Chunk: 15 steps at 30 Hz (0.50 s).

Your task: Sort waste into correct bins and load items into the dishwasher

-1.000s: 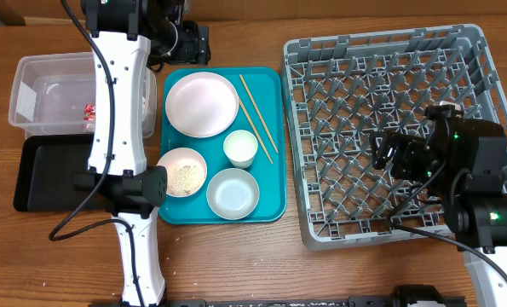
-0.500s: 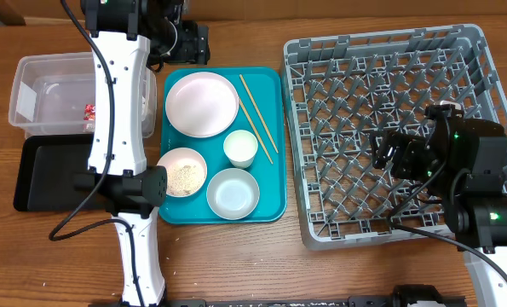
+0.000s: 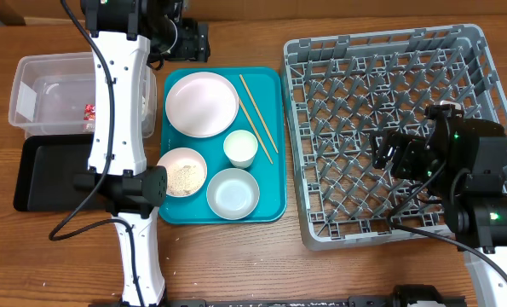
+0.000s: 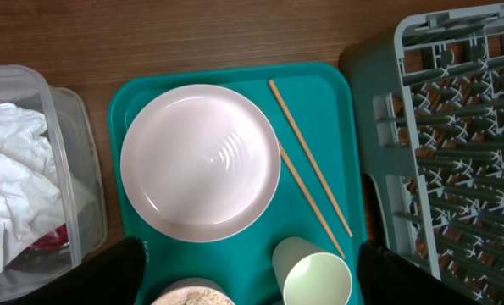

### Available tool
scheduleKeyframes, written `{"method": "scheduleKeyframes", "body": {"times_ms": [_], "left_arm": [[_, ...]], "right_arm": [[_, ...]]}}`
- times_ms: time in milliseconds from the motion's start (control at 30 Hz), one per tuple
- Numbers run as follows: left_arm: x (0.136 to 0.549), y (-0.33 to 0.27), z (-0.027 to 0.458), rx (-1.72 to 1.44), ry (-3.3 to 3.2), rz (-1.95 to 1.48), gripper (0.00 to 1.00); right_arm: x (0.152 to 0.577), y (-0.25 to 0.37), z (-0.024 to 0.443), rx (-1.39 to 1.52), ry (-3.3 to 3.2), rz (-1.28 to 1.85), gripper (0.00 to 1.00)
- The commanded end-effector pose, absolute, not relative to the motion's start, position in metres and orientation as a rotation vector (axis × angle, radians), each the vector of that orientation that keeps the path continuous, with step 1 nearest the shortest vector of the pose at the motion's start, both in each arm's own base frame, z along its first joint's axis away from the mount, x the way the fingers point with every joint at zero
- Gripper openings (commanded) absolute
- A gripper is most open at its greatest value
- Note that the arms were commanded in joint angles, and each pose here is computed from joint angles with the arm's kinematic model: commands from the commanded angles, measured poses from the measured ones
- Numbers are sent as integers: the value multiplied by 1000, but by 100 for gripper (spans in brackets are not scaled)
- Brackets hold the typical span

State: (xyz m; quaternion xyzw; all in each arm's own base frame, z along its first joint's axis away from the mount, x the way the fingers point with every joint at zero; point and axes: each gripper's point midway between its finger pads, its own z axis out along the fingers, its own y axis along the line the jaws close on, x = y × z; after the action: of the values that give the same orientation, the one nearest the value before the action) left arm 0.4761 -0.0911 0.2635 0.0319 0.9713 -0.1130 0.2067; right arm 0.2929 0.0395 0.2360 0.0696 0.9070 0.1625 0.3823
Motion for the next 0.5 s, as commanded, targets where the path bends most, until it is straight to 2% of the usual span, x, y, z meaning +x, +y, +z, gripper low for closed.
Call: {"method": "scheduleKeyframes", "body": {"times_ms": [0,467], "left_arm": [[475,-89,283,111,2645,-299,82],[465,-88,278,113,2691,-296,83]], "right_arm": [[296,42,251,156,2277,421,100],[296,42,251,156,2277,420,100]]}}
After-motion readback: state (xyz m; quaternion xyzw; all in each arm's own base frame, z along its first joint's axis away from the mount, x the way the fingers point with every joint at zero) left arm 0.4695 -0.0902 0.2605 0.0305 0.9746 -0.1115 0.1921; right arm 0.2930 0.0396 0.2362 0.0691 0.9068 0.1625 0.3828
